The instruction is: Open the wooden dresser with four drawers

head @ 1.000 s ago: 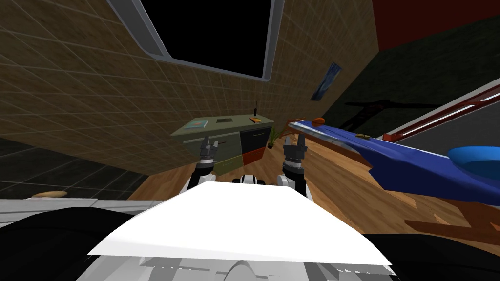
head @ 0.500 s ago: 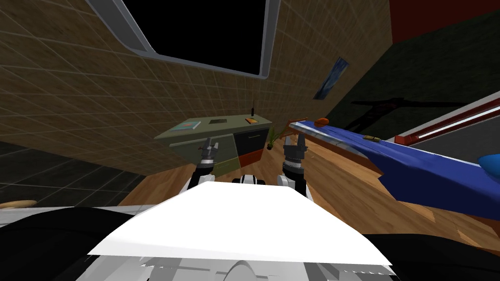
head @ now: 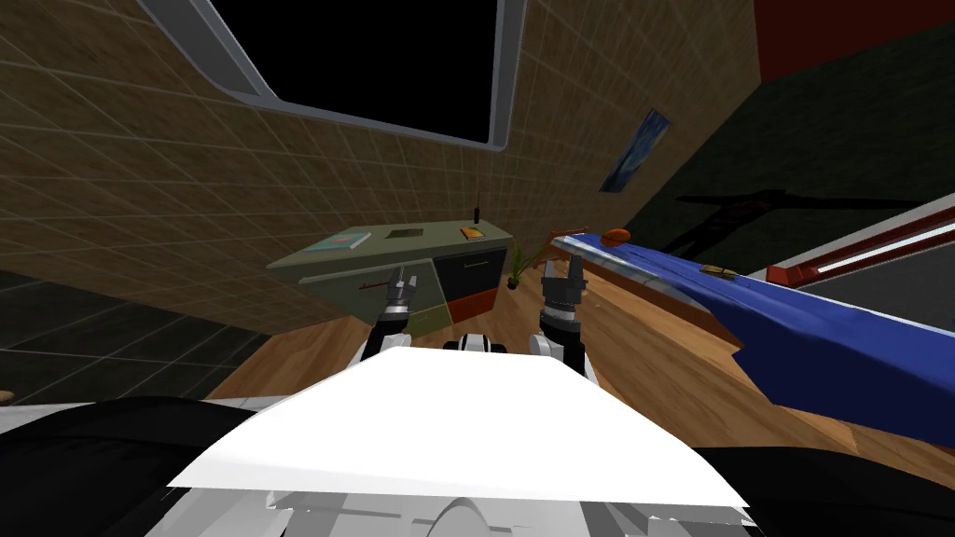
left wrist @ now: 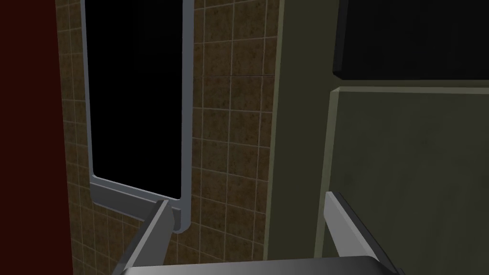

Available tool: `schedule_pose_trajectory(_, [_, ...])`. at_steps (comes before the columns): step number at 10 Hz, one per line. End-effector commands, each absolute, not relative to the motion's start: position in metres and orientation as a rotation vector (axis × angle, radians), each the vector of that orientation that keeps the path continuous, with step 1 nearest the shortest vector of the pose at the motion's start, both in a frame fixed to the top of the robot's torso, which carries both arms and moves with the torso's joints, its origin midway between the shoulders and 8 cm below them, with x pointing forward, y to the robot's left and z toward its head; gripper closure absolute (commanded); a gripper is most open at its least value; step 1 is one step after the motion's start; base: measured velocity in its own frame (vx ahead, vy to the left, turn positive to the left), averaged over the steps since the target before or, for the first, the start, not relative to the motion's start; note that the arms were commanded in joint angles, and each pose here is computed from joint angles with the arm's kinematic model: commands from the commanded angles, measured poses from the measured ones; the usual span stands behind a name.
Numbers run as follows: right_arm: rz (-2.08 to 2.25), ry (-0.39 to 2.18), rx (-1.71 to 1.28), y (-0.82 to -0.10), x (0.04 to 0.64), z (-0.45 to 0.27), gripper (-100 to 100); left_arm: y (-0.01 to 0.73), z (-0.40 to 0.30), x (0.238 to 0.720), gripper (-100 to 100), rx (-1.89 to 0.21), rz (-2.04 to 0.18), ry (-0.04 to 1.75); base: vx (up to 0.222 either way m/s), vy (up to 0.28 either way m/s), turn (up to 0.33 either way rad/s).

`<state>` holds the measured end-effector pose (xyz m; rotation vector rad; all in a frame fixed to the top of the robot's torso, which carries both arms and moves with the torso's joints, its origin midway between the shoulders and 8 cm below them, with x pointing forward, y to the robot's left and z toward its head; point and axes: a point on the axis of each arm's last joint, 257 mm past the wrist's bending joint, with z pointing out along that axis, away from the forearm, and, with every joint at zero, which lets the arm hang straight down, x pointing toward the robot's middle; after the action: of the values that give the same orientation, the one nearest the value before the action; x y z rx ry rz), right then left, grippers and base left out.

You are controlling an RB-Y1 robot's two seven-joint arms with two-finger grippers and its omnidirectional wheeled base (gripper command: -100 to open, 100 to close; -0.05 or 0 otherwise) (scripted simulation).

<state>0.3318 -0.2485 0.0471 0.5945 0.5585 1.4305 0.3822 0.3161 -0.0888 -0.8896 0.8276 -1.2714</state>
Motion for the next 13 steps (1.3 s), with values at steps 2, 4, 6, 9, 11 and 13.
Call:
schedule_pose_trajectory(2, [1.430, 0.559, 0.594, -0.249, 0.332, 0.047, 0, 0.327, -0.111, 0.388, -100, -0.949, -1.252, 0.840, 0.038, -0.050, 0.042])
schedule_pose_trajectory(4, [1.430, 0.559, 0.594, -0.249, 0.332, 0.047, 0, 0.327, -0.111, 0.388, -100, -0.949, -1.252, 0.840, 0.021, -0.006, -0.015])
schedule_pose_trajectory(6, [1.430, 0.559, 0.594, -0.248, 0.332, 0.047, 0, 0.329, -0.115, 0.389, -100, -0.958, -1.247, 0.847, 0.063, -0.151, 0.031])
schedule_pose_trajectory(9, [1.430, 0.559, 0.594, -0.248, 0.332, 0.047, 0, 0.337, -0.128, 0.392, -100, -0.980, -1.230, 0.872, 0.066, -0.122, 0.030])
schedule_pose_trajectory(11, [1.430, 0.559, 0.594, -0.249, 0.332, 0.047, 0, 0.343, -0.137, 0.393, -100, -0.998, -1.218, 0.887, 0.098, -0.118, 0.029])
schedule_pose_trajectory(13, [1.430, 0.559, 0.595, -0.248, 0.332, 0.047, 0, 0.349, -0.146, 0.395, -100, -1.022, -1.206, 0.897, 0.128, -0.179, 0.052])
